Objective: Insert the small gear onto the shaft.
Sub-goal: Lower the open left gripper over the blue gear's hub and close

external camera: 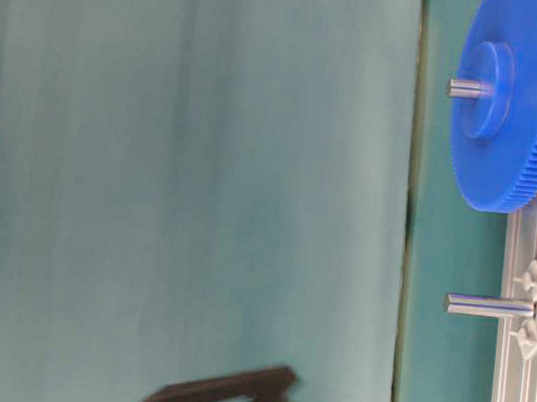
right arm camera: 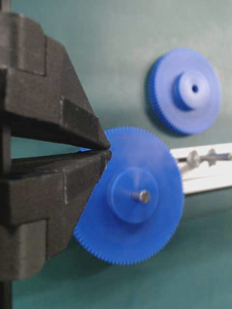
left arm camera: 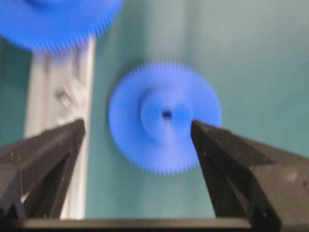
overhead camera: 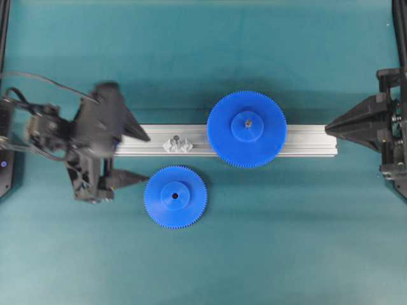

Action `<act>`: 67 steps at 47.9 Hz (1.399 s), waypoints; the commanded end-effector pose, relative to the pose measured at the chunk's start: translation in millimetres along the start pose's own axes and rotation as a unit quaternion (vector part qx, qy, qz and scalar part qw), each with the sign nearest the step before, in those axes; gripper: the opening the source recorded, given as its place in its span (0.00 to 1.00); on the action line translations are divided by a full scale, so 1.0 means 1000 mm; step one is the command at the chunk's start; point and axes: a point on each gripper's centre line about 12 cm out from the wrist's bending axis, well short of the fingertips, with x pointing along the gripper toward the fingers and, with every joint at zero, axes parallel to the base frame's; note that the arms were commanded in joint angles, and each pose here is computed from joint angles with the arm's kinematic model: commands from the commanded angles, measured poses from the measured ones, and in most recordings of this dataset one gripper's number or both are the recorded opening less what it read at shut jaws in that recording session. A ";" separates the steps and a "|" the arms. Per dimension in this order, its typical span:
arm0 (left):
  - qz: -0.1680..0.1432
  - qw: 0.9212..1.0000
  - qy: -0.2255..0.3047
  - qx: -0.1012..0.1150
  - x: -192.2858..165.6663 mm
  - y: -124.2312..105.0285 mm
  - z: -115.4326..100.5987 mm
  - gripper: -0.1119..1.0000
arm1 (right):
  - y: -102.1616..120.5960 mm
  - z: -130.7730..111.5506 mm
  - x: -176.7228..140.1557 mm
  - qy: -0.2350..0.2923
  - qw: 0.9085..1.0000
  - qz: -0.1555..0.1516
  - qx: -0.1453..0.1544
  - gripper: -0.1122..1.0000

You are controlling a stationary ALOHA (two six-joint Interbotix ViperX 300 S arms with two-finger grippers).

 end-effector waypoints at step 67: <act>-0.010 0.982 0.185 0.038 0.132 -0.031 -0.019 0.91 | -0.006 0.000 -0.013 -0.031 0.999 -0.017 -0.013 0.44</act>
